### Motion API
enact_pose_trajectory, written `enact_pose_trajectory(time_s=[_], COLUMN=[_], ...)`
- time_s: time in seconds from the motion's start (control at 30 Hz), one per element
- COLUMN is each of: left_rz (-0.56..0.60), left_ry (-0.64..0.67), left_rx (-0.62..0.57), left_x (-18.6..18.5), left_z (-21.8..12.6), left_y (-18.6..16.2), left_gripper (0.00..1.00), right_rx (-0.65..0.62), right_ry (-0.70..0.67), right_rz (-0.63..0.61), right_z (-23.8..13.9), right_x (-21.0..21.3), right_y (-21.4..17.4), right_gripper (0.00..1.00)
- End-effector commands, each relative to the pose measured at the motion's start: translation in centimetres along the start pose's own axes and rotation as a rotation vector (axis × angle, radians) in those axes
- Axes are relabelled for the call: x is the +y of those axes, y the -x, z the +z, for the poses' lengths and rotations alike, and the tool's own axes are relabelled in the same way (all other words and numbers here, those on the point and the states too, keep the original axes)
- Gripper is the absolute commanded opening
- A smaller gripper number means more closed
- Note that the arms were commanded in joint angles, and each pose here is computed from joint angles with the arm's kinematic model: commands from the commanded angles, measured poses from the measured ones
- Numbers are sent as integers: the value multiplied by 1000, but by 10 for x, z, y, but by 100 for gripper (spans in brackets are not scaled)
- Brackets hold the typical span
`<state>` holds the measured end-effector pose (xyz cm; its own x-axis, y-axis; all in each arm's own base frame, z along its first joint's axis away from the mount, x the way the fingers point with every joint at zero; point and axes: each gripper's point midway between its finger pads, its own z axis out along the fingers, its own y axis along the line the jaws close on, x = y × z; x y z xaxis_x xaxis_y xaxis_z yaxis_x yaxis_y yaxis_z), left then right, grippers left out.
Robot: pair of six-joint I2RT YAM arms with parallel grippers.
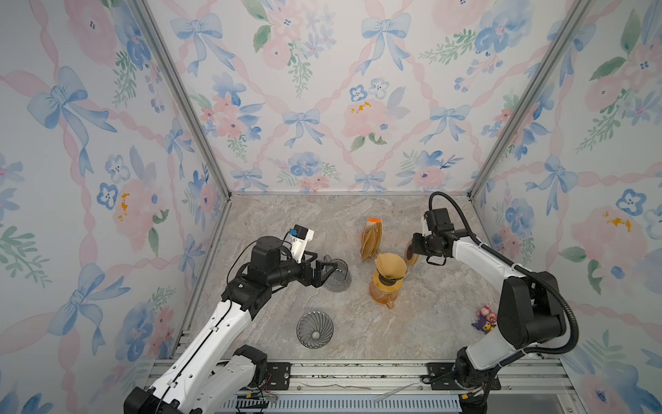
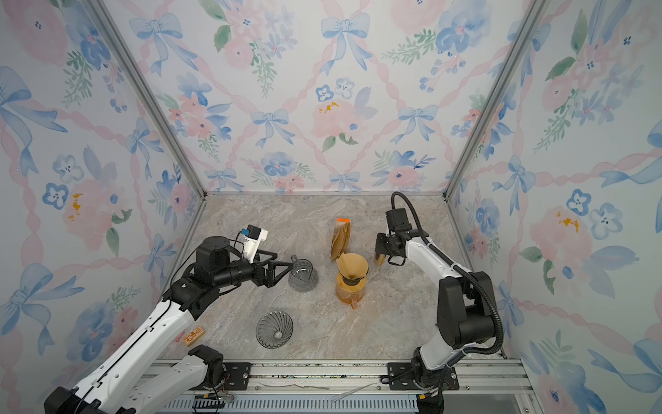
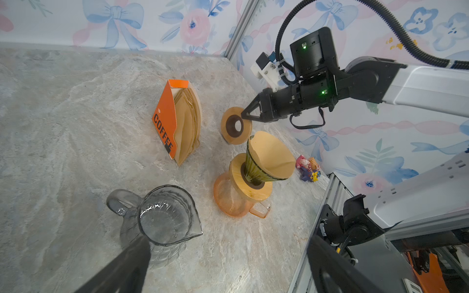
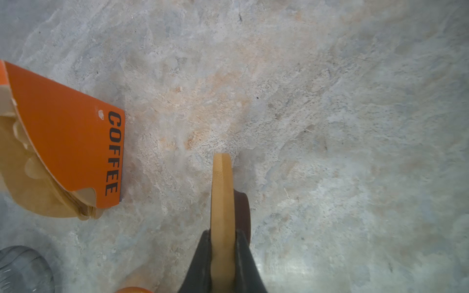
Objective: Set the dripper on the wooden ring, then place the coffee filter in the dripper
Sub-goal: 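Lift the bamboo ring with the right gripper and carry it toward the left gripper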
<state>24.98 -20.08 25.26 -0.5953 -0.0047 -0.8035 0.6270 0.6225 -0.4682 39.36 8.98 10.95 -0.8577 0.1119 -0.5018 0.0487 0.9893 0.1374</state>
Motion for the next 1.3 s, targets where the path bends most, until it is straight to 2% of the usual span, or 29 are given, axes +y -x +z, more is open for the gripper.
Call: enact_pose_trajectory(time_s=[0.0,0.4,0.7,1.27], left_rz=[1,3,-10,-107], left_ry=[-3,-13,-15,42], left_rx=[-14,-15,-13,-9], left_x=[1,-2,-1,14], left_z=[-2,-2,-2,7], left_y=[1,1,2,7], left_gripper=[98,98,98,98], right_rx=[29,82,50,-182], right_ry=[-69,-43,-60,-20], right_rz=[-74,-118,-111,-60], right_z=[-3,14,4,-107], right_x=[-2,15,15,10], right_y=[-2,-17,-9,17], right_gripper=[17,28,19,16])
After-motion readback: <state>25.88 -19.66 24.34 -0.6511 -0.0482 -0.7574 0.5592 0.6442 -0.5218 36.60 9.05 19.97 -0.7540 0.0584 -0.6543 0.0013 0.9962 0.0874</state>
